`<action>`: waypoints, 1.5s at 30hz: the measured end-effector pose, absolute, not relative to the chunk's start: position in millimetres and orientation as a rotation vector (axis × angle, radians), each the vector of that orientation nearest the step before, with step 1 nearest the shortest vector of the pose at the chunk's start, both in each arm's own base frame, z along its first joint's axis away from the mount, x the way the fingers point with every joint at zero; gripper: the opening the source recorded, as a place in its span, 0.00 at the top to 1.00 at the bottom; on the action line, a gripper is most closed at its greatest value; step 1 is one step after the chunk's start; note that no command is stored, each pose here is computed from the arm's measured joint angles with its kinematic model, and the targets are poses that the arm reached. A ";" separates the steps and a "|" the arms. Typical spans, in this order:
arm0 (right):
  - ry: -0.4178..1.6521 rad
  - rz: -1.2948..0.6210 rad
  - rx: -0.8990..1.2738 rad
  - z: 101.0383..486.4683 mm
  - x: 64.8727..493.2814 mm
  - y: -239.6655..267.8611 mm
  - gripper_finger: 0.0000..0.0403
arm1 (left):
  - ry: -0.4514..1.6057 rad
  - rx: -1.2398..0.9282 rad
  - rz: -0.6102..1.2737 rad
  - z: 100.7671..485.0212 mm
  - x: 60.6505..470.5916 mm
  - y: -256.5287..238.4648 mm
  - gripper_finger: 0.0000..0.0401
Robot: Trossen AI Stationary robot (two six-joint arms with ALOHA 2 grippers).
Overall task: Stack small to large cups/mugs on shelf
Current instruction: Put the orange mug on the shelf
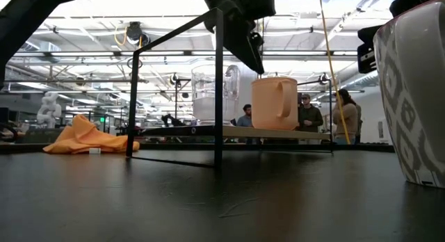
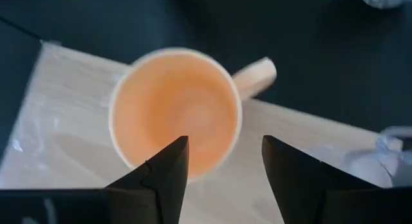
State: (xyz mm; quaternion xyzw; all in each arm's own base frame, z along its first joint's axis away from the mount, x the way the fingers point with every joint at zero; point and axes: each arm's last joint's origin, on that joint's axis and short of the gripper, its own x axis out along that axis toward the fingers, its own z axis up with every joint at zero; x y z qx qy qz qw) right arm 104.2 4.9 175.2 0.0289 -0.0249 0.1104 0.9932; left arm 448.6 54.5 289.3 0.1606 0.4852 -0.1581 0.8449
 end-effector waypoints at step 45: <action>-0.008 0.220 0.063 171.3 105.4 4.9 1.00 | 1.030 0.415 -0.447 267.0 457.8 55.8 0.50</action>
